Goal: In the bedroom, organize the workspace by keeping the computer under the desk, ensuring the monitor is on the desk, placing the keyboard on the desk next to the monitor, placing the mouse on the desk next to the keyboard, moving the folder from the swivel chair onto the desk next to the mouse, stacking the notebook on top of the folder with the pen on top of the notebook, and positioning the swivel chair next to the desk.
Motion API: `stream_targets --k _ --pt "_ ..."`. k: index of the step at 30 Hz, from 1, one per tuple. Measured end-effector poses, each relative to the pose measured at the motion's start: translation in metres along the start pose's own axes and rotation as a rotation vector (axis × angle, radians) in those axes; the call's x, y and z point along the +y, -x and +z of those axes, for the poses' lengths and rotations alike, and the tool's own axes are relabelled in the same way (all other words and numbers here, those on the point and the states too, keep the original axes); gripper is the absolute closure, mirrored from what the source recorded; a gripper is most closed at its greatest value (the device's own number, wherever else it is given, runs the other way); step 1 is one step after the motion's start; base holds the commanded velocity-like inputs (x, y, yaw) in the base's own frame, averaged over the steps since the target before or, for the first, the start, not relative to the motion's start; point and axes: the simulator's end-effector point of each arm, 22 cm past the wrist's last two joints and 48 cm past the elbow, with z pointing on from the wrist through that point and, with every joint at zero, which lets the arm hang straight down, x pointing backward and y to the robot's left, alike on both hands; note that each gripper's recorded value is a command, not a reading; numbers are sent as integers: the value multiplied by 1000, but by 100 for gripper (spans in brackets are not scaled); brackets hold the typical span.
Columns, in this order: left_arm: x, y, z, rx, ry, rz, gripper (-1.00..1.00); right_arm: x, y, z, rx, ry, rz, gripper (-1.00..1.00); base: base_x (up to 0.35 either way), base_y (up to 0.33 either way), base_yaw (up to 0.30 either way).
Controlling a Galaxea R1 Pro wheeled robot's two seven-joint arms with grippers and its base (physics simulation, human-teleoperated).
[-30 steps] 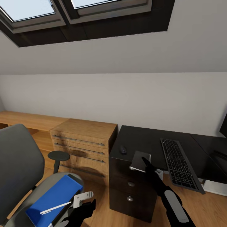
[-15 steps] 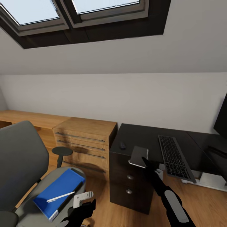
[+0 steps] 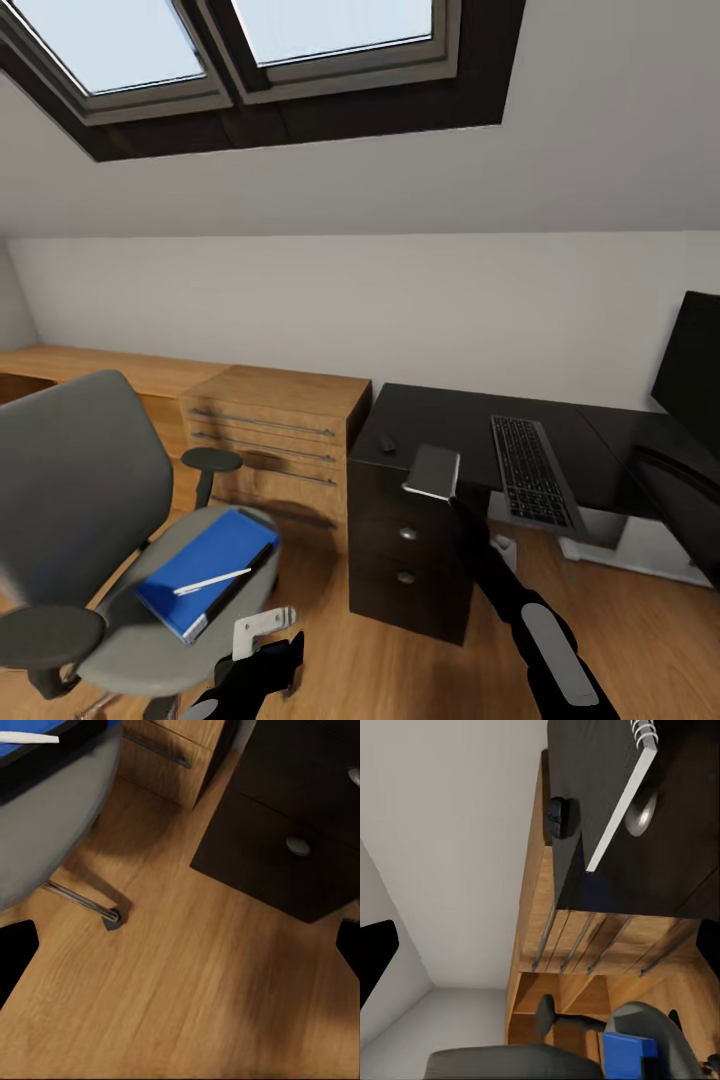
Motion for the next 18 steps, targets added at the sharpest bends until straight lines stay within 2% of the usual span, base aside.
stream_targets --k 8,18 --pt "0 0 0 0 0 0 -100 0 0 0 0 1 0 -100 -219 0 0" --pt "0 -2 1 4 1 2 -100 -3 -2 0 -2 -8 -7 -100 -304 0 0"
